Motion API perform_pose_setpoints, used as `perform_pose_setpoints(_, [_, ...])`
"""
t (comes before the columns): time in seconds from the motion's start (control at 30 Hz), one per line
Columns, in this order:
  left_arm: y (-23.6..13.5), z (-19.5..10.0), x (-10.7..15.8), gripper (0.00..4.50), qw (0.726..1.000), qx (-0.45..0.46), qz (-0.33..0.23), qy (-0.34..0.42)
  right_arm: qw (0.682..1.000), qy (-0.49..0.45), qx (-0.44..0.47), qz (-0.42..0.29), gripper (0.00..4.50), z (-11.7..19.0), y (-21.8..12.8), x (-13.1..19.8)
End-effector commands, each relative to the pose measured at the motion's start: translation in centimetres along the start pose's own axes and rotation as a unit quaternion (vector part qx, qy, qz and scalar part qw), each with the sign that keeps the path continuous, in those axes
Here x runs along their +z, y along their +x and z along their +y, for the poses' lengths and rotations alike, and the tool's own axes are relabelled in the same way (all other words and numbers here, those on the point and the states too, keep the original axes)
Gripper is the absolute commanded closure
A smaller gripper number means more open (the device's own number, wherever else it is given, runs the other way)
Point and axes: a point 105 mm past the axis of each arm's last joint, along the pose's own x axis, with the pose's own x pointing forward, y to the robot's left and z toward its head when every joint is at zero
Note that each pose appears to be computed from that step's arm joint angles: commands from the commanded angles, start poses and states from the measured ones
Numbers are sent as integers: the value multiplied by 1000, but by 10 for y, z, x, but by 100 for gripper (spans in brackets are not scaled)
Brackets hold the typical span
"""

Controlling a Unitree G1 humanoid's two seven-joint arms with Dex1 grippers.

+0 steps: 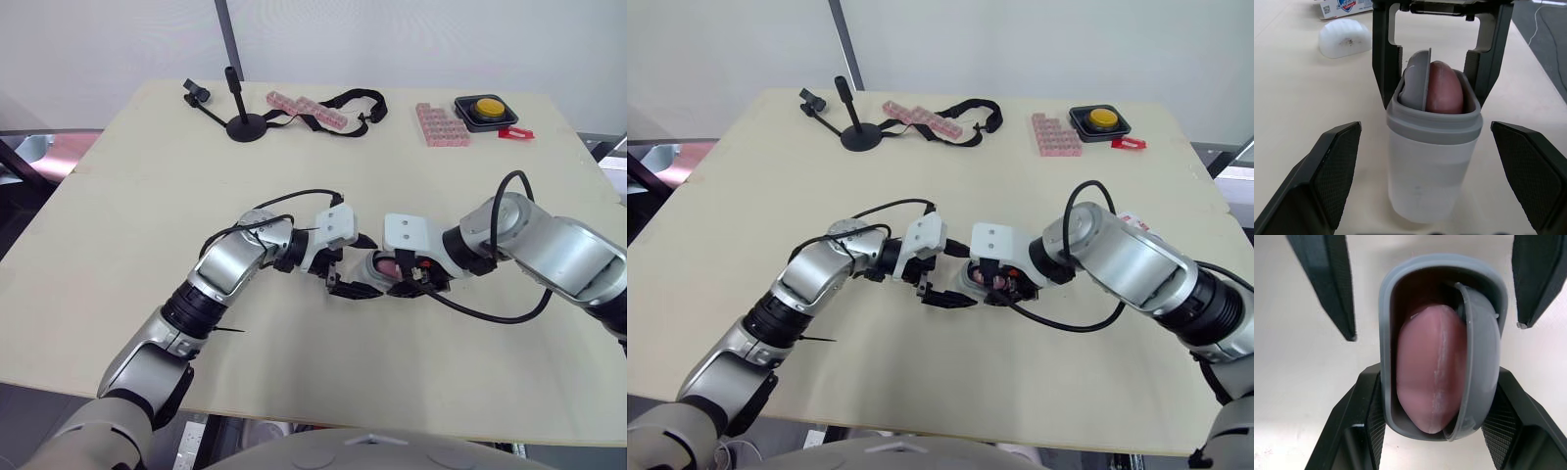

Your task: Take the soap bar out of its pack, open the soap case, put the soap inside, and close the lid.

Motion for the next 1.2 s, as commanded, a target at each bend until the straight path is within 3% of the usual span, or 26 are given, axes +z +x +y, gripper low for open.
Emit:
perform_pose_setpoints(0.03, [0,-1,7,0,1000,-9,-1,29,1000,-17,-11,-8,242,-1,-6,6])
perform_pose_setpoints(0.53, [3,1,8,0,1000,-14,-2,27,1000,-20,-12,-6,242,-1,-6,5])
perform_pose_setpoints(0.87, [2,1,7,0,1000,-8,-5,25,994,-76,-33,69,242,-5,-17,-4])
perform_pose_setpoints(1.2, [8,2,9,0,1000,2,-14,27,993,-80,-29,79,242,-6,-11,-4])
